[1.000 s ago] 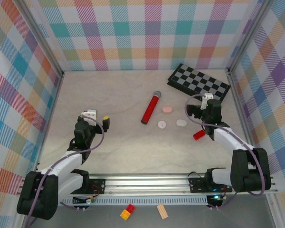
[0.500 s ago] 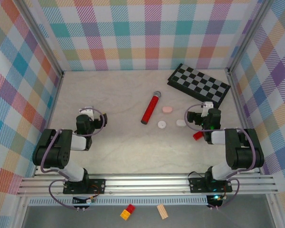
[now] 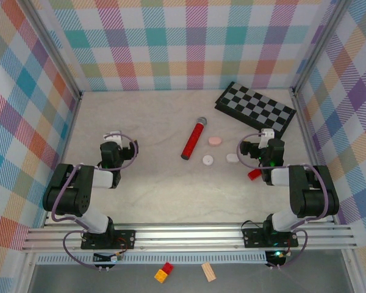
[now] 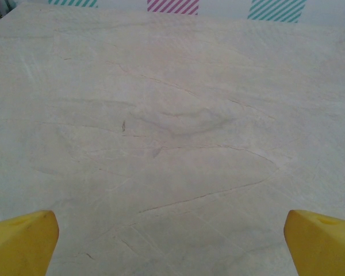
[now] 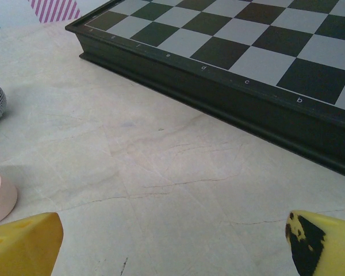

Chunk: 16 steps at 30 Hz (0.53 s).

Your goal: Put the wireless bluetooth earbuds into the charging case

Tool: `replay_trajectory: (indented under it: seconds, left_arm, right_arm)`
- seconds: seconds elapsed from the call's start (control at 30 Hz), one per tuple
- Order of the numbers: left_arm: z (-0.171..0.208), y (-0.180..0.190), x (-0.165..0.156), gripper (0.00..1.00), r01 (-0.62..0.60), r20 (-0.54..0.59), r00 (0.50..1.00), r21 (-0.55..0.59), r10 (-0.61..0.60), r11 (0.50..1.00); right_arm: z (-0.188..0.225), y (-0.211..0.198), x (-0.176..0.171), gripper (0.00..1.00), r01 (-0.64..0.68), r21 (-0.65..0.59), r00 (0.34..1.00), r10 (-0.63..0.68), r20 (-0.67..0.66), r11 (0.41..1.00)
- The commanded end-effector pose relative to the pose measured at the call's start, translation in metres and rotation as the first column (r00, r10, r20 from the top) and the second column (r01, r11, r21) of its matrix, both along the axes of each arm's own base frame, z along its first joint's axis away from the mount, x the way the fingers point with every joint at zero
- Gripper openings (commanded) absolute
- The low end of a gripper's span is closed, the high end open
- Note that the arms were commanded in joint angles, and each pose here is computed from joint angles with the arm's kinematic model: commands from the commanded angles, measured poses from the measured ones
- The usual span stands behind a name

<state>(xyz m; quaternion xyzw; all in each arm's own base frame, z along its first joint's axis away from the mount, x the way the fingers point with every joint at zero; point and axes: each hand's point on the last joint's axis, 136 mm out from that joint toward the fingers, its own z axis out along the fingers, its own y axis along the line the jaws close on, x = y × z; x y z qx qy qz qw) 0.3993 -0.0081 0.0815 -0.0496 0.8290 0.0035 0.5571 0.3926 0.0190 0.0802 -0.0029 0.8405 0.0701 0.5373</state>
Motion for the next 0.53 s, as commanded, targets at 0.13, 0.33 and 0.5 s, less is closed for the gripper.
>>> replay_trajectory:
  seconds: [0.13, 0.33, 0.5]
  left_arm:
    - [0.0012, 0.0014, 0.0009, 1.0, -0.007, -0.001, 1.0, 0.015, 0.007, 1.0]
    - [0.0011, 0.0013, 0.0012, 1.0, -0.007, -0.001, 1.0, 0.016, 0.007, 1.0]
    - [0.0008, 0.0009, 0.0006, 1.0, -0.006, -0.001, 1.0, 0.015, 0.006, 1.0]
  right_arm:
    - [0.0112, 0.001, 0.0045, 0.99, -0.018, -0.006, 0.999, 0.019, 0.049, 1.0]
    - [0.0115, 0.0016, 0.0048, 0.99, -0.02, -0.006, 0.999, 0.02, 0.049, 1.0]
    - [0.0119, 0.0016, 0.0047, 0.99, -0.02, -0.006, 0.998, 0.02, 0.051, 1.0]
